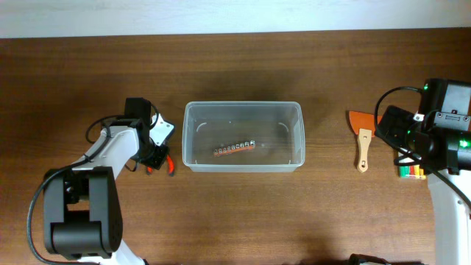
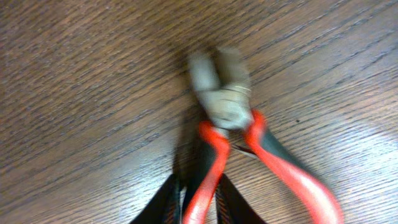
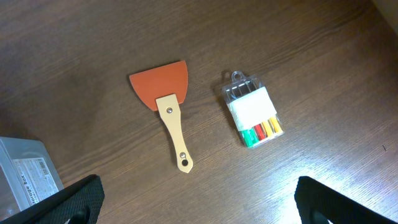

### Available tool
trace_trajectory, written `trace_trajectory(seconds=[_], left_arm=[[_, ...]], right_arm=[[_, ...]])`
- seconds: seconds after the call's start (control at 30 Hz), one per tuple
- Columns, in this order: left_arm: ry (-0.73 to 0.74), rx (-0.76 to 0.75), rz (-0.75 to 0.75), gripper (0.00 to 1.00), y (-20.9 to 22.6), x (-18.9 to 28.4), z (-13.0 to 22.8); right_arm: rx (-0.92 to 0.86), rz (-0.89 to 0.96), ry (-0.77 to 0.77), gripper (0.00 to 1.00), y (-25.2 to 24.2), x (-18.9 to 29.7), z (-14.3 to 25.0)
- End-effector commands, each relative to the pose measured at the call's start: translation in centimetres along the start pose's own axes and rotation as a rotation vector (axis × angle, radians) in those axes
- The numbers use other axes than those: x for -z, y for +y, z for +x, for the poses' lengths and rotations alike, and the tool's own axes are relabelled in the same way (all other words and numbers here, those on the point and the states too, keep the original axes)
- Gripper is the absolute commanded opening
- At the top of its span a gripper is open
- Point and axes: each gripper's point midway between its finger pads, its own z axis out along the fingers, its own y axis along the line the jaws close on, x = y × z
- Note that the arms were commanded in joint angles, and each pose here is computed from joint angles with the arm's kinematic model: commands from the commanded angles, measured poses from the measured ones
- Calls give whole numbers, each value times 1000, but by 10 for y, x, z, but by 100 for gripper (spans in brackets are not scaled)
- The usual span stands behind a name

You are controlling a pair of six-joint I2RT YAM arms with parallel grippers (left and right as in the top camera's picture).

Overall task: Pack container
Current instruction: 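Carry the red pliers into the container and release them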

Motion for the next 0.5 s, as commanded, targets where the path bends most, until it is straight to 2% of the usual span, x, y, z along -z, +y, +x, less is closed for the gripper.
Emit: trace_trajectory(seconds=[0.0,0.07,0.17,0.33,0.47], left_arm=[[91,-12,46,14,-13,-26,21],[95,-12,47,7,-13,-25,22],[98,-12,49,2,-13,-25,23],[100,-2,50,2,-13,-24,24],[57,41,28,2,-5,-4,7]], right_arm=[[-15,-3,-17,99,-1,4,-6],[-15,-3,-17,99,-1,4,-6],[-15,-3,-17,99,-1,4,-6],[-15,-3,-17,99,-1,4,-6],[-15,-3,-17,99,-1,4,-6]])
